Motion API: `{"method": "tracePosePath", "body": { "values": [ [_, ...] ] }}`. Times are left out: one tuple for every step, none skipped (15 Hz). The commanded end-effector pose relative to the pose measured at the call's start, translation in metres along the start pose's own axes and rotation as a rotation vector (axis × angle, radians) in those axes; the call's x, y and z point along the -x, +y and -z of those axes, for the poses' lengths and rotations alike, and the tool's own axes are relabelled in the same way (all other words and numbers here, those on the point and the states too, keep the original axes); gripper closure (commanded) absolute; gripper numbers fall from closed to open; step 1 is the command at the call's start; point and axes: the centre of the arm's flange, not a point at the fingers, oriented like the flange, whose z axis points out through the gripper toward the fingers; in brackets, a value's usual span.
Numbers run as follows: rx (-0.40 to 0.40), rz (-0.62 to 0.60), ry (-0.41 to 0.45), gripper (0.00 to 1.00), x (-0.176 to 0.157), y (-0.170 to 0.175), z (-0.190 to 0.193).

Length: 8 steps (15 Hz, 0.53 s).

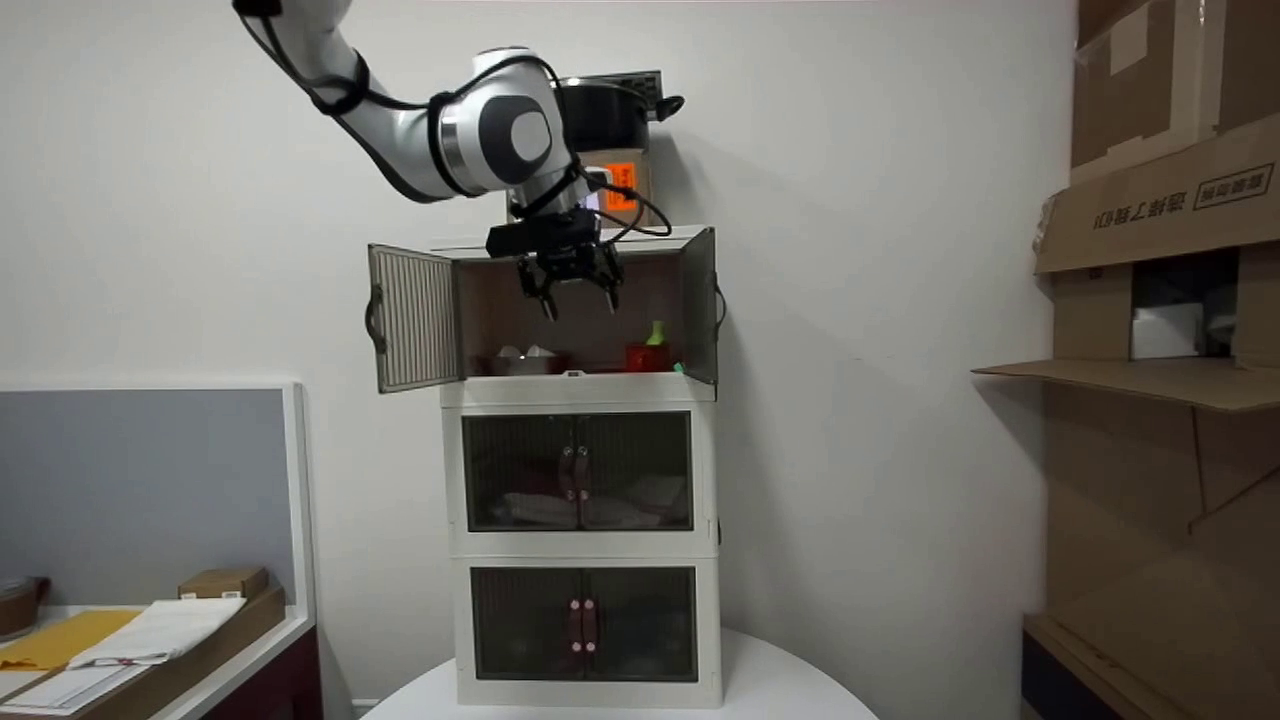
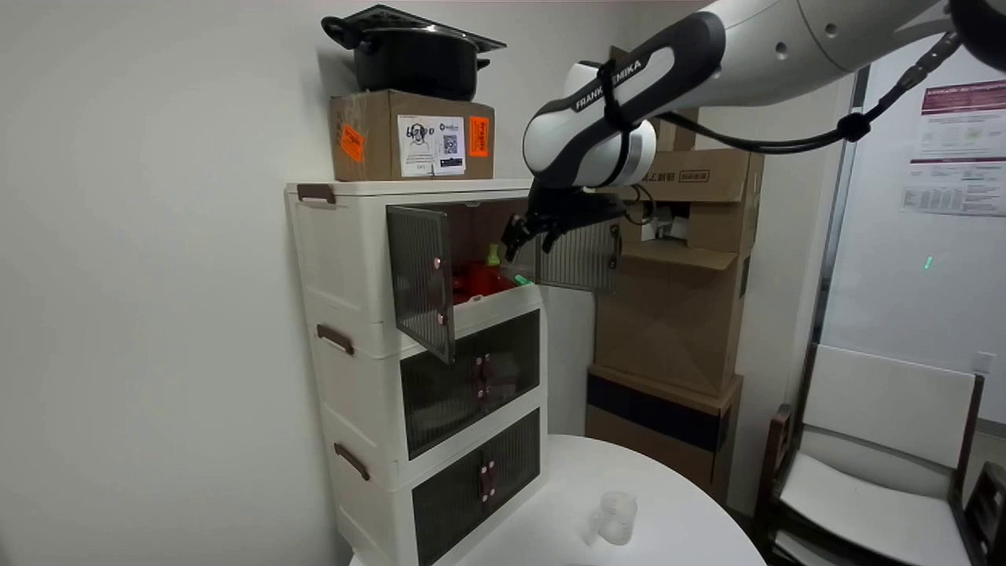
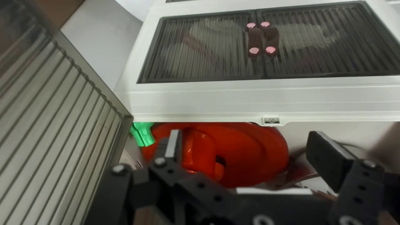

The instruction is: Open the top left cabinet door, remove the orange cup from the top cabinet and put it on the table

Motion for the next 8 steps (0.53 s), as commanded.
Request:
{"method": "tracePosePath", "body": {
  "values": [
    [0.061, 0.003, 0.105, 0.0, -0.005, -0.003, -0.032],
    [0.065, 0.005, 0.128, 0.0, -0.006, -0.003, -0.038],
    [0.062, 0.007, 0.148, 0.0, -0.008, -0.002, -0.045],
    [0.059, 0.002, 0.166, 0.0, -0.009, -0.001, -0.052],
    [0.046, -0.009, 0.178, 0.0, -0.011, 0.002, -0.058],
    [0.042, -0.019, 0.184, 0.0, -0.013, 0.004, -0.064],
    [0.029, -0.038, 0.18, 0.0, -0.015, 0.006, -0.068],
    [0.014, -0.054, 0.172, 0.0, -0.016, 0.007, -0.07]
  ]
}}
